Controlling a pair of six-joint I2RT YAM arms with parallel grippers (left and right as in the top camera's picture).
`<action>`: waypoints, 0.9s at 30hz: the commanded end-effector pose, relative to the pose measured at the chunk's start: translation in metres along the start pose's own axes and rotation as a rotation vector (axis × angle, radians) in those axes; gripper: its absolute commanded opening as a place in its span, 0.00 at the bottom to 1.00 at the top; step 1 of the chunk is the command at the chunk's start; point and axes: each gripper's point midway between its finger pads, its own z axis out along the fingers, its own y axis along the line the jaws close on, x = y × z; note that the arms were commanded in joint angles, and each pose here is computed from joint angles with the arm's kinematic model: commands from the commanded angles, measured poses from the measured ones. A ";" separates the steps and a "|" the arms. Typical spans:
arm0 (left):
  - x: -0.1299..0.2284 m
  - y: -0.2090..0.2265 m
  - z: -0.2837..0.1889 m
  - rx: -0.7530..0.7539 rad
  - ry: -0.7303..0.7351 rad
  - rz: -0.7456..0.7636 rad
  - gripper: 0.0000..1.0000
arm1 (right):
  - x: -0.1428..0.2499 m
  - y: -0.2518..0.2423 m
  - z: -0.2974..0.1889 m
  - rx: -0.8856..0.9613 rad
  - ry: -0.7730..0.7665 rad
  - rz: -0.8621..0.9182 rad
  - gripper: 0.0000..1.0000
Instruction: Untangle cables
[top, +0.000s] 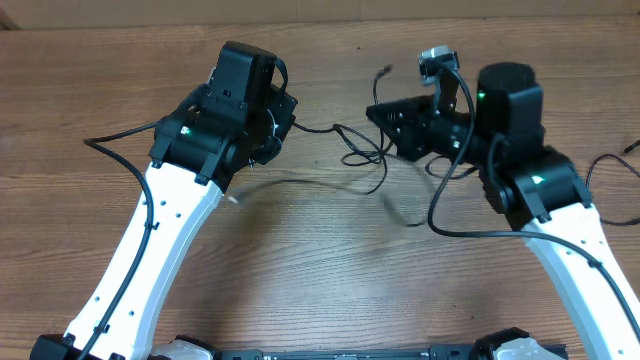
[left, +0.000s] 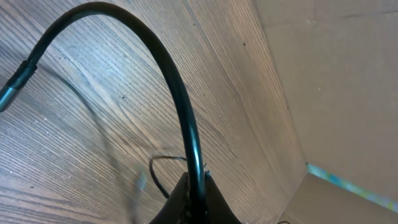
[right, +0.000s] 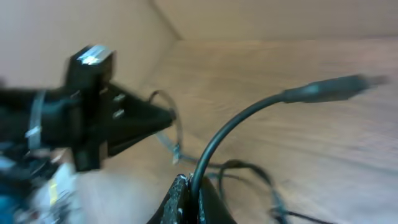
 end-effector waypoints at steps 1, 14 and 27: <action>-0.009 0.000 0.000 -0.007 -0.046 -0.002 0.04 | 0.016 0.020 -0.001 -0.109 0.077 0.005 0.04; -0.052 0.008 -0.007 -0.007 -0.304 -0.303 0.04 | 0.082 -0.020 -0.013 0.131 0.307 0.192 0.04; -0.055 0.009 -0.009 -0.002 -0.325 -0.344 0.04 | 0.107 -0.018 -0.020 0.155 0.401 0.249 0.64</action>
